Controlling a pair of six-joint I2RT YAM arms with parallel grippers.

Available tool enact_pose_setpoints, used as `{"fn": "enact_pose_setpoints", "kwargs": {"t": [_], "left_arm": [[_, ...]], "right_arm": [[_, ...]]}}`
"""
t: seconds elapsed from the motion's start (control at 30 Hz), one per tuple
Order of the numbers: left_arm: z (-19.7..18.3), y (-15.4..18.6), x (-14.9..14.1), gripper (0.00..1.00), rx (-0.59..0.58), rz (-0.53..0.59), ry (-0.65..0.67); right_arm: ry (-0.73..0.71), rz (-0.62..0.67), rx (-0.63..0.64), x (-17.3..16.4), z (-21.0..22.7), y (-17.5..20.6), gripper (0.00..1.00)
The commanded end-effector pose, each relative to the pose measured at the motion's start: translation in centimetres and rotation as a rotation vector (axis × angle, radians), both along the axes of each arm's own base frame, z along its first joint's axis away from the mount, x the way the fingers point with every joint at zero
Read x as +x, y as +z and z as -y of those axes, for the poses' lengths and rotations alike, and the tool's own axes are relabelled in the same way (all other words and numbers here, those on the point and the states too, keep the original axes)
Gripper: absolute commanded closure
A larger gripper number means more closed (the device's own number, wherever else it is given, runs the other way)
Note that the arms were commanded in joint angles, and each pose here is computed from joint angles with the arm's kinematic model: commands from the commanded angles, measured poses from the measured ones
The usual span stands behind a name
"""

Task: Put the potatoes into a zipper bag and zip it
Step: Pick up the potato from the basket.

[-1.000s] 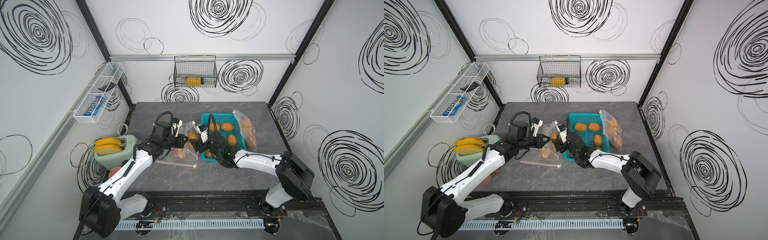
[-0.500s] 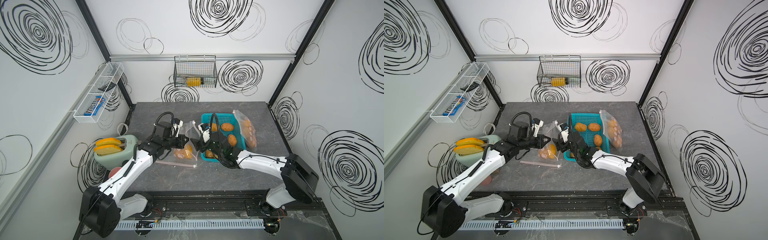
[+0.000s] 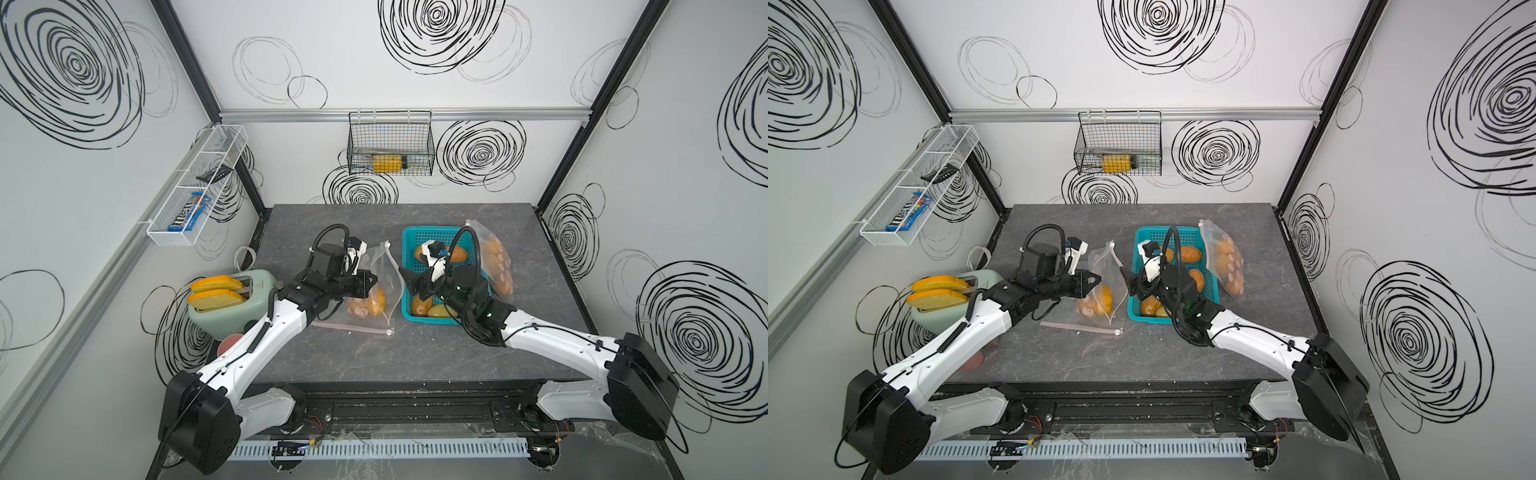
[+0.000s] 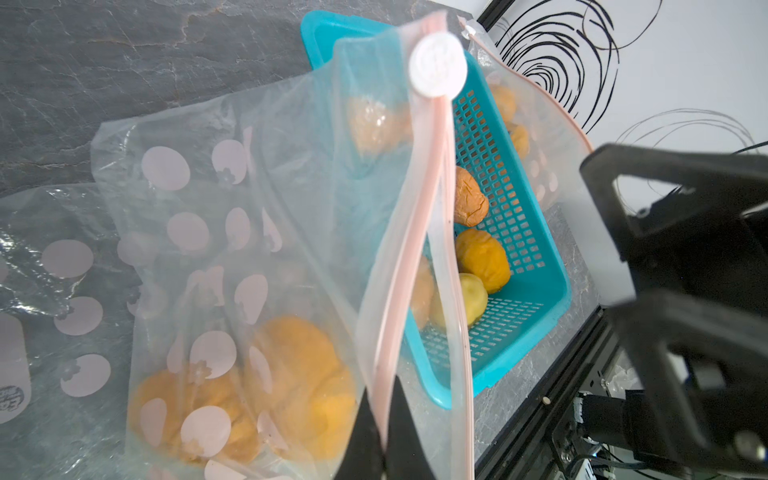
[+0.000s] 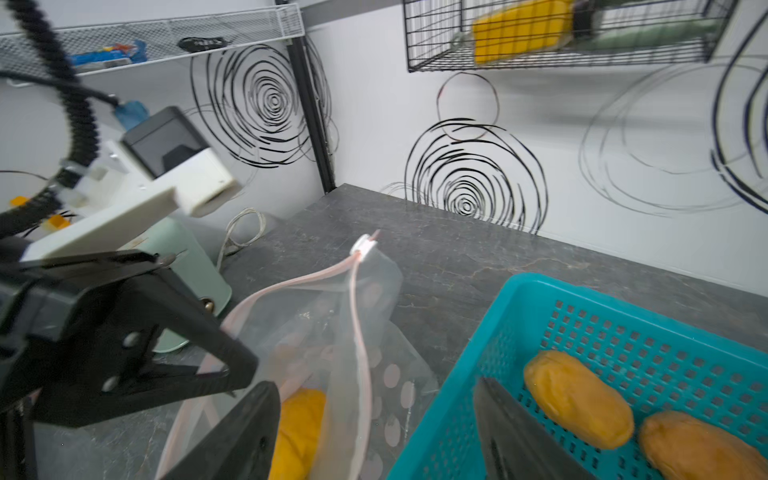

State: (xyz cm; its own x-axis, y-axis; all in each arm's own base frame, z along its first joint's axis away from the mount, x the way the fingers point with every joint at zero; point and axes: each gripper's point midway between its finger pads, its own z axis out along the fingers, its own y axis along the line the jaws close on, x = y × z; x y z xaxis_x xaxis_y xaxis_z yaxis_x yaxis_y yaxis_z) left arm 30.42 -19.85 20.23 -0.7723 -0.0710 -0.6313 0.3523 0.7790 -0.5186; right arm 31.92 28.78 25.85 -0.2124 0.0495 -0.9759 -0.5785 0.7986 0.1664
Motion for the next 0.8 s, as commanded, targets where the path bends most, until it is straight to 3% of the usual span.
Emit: {"fn": "enact_pose_setpoints", "kwargs": {"t": [0.0, 0.23, 0.6, 0.77], "left_arm": [[0.0, 0.0, 0.1, 1.00, 0.017, 0.015, 0.000], [-0.1, 0.0, 0.2, 1.00, 0.023, 0.016, 0.005], [-0.2, 0.2, 0.1, 1.00, 0.035, 0.030, 0.008], [-0.1, 0.1, 0.0, 1.00, 0.040, 0.032, 0.004]], "right_arm": [[-0.092, -0.096, 0.082, 2.0, 3.6, -0.8, 0.23], [-0.219, -0.253, 0.076, 5.5, 6.4, -5.7, 0.24], [-0.313, -0.501, -0.220, 12.5, 6.1, -14.1, 0.21], [-0.309, -0.542, -0.319, 14.6, 6.7, -16.9, 0.20]]}}
